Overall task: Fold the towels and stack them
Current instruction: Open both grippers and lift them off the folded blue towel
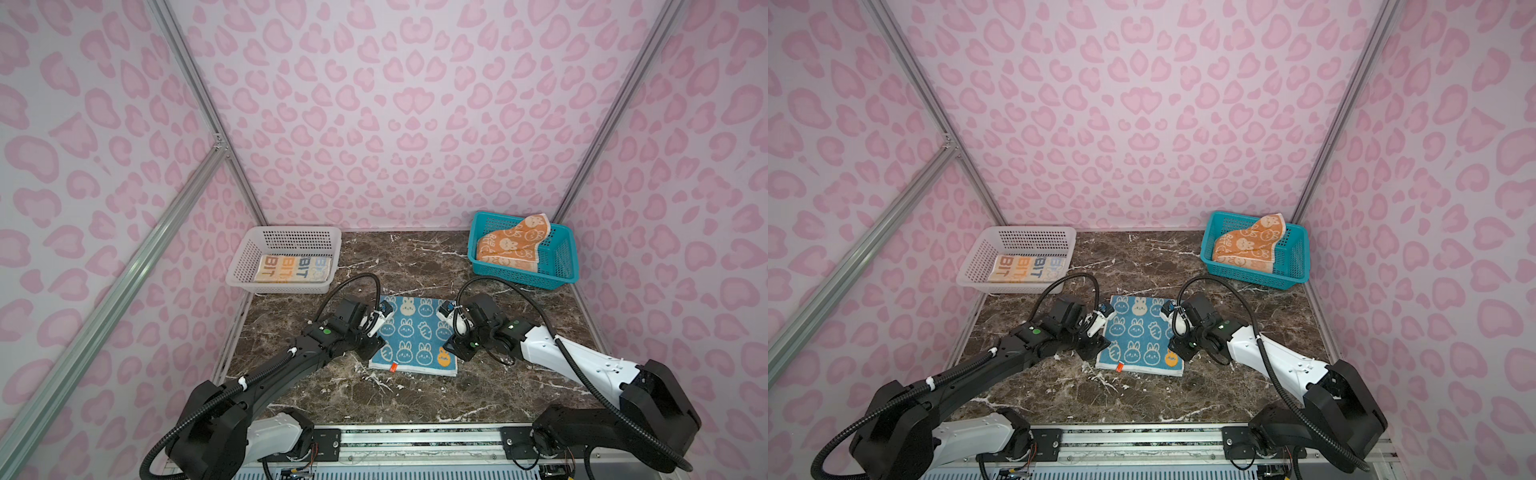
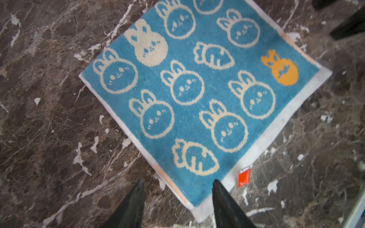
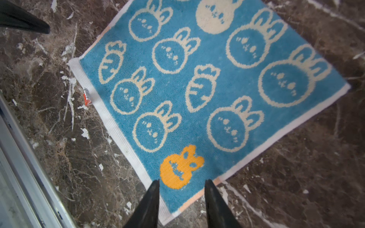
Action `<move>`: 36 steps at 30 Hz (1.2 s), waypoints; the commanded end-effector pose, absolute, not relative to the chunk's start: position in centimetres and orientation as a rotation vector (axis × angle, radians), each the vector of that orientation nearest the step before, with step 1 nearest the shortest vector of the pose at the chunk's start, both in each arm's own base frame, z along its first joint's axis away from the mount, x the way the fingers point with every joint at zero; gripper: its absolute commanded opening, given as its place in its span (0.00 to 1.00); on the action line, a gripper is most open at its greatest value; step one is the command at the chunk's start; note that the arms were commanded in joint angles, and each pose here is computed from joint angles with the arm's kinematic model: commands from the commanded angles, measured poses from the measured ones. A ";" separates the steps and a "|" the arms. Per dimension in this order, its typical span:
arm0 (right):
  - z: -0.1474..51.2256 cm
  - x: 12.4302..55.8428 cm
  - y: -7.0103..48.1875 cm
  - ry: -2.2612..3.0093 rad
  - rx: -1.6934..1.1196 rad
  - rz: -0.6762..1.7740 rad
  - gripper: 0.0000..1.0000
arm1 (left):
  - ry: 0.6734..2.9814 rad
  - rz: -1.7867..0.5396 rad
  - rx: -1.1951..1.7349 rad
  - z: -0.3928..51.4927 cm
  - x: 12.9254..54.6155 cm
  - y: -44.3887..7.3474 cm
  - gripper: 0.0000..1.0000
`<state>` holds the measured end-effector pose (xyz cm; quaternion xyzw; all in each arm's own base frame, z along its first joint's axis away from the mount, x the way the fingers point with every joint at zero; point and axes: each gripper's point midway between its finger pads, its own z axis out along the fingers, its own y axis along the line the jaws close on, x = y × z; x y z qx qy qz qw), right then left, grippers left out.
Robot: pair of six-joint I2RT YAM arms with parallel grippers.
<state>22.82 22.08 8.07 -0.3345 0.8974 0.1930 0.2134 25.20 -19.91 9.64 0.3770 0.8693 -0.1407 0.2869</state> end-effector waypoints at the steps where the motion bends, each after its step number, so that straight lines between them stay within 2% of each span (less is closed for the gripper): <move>1: 7.3 22.2 22.9 2.577 -0.753 0.626 0.33 | 2.379 -0.518 0.704 11.0 27.0 -21.4 0.48; 5: 5.6 20.9 23.1 2.662 -0.692 0.625 0.26 | 2.482 -0.570 0.498 9.9 26.8 -21.1 0.42; 8: 3.9 19.4 22.5 2.774 -0.658 0.585 0.25 | 2.558 -0.606 0.412 8.4 25.8 -20.9 0.37; 11: 2.5 18.3 21.6 2.845 -0.628 0.525 0.24 | 2.629 -0.646 0.339 6.7 24.7 -20.7 0.29; 15: 1.7 18.0 20.3 2.892 -0.569 0.445 0.22 | 2.719 -0.661 0.325 4.2 23.0 -20.3 0.23; 21: 0.8 18.2 19.5 2.936 -0.543 0.357 0.17 | 2.816 -0.679 0.343 2.1 21.6 -20.3 0.04; 27: 0.0 18.2 18.5 2.993 -0.572 0.251 0.14 | 2.868 -0.705 0.335 1.3 19.7 -19.9 0.03; 36: 1.1 19.1 18.1 2.996 -0.596 0.199 0.14 | 2.869 -0.711 0.344 1.8 18.2 -19.7 0.03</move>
